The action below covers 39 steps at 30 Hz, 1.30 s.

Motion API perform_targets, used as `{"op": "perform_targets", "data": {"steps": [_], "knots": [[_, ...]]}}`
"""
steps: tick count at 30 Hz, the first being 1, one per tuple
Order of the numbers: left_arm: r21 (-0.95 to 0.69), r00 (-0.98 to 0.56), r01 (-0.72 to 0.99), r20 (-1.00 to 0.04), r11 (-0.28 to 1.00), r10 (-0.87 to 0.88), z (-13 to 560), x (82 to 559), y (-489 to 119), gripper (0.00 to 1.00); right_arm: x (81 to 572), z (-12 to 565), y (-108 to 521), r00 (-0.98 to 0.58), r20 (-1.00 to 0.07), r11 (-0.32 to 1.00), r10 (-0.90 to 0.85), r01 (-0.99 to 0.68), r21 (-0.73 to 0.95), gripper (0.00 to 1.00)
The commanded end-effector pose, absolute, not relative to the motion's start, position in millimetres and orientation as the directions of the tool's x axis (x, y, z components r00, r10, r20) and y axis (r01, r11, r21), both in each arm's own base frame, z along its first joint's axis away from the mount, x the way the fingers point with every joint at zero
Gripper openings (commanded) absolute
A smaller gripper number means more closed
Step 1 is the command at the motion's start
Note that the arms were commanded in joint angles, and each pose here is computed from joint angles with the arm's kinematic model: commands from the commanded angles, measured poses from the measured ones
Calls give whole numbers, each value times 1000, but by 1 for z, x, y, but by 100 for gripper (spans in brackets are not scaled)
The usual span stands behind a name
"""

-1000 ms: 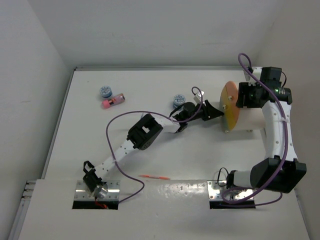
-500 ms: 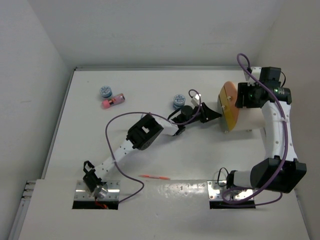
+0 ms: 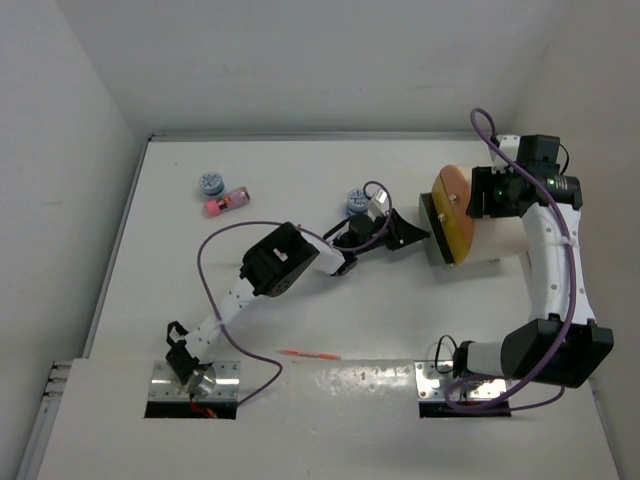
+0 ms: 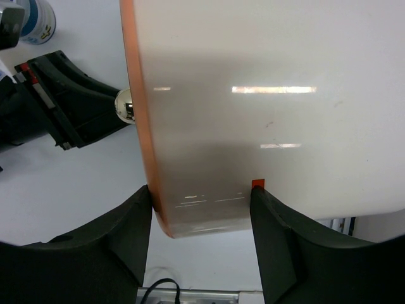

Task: Sort the stationery into containers
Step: Open the drawer in the storage box.

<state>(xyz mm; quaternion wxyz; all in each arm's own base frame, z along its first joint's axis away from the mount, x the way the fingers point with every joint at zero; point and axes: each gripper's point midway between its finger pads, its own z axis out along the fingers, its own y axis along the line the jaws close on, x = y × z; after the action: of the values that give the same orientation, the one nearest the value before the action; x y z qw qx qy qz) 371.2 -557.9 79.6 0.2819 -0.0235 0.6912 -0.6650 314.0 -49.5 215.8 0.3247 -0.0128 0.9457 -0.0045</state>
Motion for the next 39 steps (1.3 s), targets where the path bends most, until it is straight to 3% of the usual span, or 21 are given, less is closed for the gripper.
{"op": "perform_targets", "data": {"steps": [1,33,36,37,39], "knots": [[-923,-842,378,-374,71,-388,103,363,-548,7,292,176,-61,-882,-470,998,27,51,-38,57],[-895,-827,393,-445,212,-345,89,359,-479,8,286,165,-59,-891,-453,998,32,52,-31,57],[-891,-830,391,-449,228,-330,85,359,-476,19,286,163,-59,-892,-452,998,32,51,-30,57],[-891,-833,394,-450,225,-322,86,358,-476,39,287,163,-58,-891,-454,998,32,49,-26,57],[-894,-837,386,-443,229,-320,87,358,-475,53,287,163,-58,-890,-454,999,32,48,-24,57]]}}
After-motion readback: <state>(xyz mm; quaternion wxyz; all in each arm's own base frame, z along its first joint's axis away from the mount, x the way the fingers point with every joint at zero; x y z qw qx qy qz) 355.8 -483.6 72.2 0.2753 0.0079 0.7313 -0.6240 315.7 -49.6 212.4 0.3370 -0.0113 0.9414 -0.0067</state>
